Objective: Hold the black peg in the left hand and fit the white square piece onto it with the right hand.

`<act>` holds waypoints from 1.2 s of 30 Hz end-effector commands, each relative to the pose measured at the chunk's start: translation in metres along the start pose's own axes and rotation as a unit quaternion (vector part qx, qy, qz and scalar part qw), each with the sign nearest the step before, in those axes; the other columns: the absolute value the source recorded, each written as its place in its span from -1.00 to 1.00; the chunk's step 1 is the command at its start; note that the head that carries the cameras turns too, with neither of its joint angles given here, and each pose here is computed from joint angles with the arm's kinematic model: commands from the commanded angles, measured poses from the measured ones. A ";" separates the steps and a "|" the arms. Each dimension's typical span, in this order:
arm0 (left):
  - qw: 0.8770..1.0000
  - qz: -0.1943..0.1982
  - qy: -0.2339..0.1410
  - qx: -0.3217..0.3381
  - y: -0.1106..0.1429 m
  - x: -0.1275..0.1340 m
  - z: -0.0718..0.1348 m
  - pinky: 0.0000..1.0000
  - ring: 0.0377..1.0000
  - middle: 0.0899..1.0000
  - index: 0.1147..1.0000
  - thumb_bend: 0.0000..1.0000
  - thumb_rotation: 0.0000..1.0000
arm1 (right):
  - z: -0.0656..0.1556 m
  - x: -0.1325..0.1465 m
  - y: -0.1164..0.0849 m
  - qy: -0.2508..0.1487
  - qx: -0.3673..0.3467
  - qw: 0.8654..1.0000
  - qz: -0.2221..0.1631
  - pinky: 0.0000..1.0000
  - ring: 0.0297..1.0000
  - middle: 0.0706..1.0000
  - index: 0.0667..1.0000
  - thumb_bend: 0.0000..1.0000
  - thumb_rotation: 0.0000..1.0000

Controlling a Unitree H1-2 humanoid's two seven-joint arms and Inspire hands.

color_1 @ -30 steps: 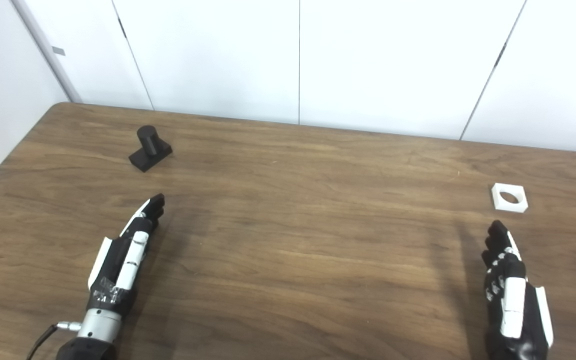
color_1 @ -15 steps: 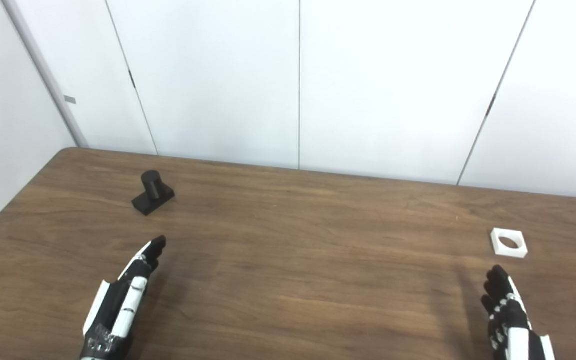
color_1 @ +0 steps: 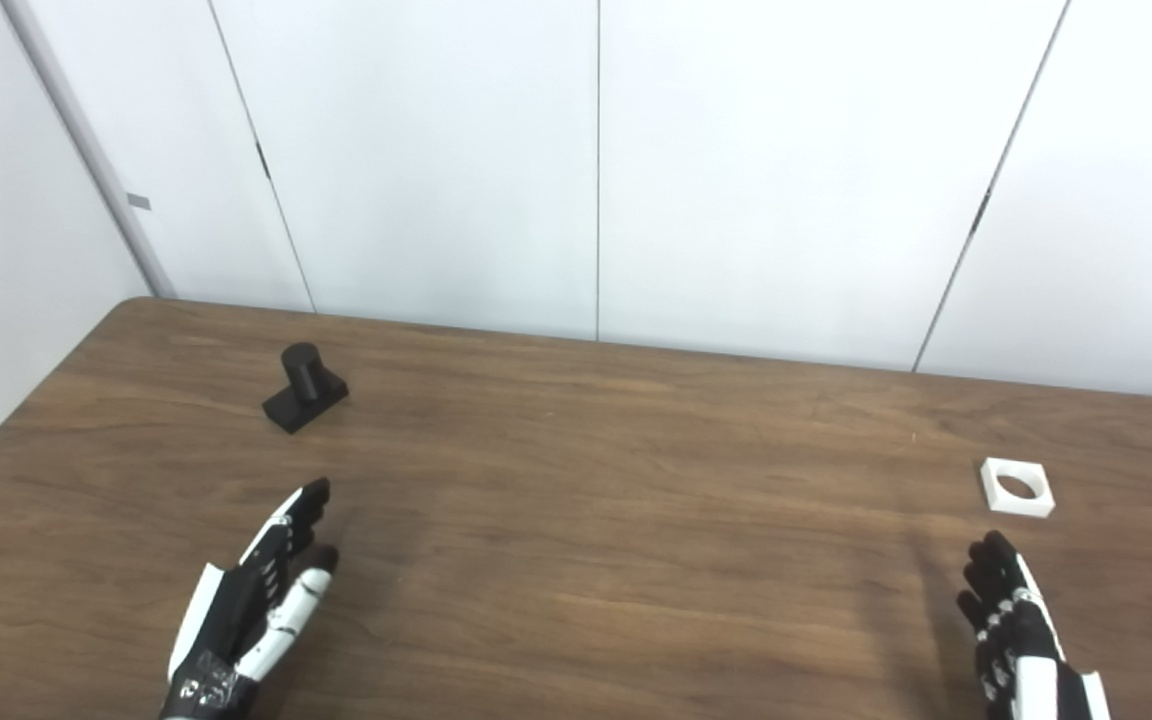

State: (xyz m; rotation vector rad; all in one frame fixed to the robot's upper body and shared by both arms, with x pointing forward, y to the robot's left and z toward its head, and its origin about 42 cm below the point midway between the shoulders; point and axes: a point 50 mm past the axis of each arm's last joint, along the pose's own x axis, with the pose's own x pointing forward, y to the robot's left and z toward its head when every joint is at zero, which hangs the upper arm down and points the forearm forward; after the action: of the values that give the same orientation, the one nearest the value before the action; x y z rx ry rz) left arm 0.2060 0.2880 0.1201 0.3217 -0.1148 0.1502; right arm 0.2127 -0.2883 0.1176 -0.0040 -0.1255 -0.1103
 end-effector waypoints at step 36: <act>0.953 0.112 0.009 0.281 0.098 0.144 0.044 0.77 0.88 0.80 0.65 0.69 -0.31 | -0.012 -0.026 0.002 0.014 -0.004 1.000 -0.010 0.83 0.83 0.83 0.84 0.03 0.96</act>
State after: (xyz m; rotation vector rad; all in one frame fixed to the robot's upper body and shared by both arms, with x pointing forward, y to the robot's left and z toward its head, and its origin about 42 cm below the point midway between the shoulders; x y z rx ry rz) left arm 0.3149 0.3774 0.1857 0.8241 -0.0145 0.3684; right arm 0.2120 -0.2876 0.1176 -0.0256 -0.1384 -0.1197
